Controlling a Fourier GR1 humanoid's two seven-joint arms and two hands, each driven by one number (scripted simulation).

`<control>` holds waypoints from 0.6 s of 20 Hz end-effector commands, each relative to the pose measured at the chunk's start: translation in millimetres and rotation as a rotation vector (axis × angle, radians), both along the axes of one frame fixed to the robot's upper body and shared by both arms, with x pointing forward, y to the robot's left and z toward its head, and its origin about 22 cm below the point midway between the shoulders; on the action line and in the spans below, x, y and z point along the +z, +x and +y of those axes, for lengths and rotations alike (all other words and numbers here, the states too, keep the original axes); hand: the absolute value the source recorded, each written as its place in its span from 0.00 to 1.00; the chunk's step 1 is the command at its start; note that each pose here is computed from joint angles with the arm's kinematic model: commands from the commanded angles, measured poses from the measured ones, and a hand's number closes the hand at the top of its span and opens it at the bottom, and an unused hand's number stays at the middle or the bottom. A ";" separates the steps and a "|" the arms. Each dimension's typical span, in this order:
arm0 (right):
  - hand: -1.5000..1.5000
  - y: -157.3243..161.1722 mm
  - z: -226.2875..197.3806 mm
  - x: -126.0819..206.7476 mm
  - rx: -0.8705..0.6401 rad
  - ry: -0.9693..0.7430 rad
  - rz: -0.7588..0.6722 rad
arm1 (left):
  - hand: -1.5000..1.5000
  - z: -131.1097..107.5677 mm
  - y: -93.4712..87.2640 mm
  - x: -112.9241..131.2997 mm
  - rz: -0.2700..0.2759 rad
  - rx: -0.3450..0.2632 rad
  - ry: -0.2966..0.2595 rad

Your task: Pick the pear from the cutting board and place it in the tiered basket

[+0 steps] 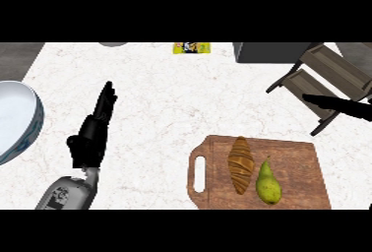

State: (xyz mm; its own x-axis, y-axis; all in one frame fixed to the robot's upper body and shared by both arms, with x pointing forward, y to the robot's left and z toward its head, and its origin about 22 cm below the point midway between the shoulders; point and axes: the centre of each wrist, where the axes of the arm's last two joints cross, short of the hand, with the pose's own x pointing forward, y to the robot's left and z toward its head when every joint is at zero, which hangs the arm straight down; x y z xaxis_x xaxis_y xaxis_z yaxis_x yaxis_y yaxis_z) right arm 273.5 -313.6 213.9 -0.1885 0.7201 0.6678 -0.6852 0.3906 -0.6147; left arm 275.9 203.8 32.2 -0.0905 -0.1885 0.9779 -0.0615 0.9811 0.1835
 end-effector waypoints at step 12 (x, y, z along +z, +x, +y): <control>0.00 0.3 12.0 -22.1 0.040 -0.240 0.111 | 0.50 -20.7 -9.7 1.4 -0.010 0.015 0.010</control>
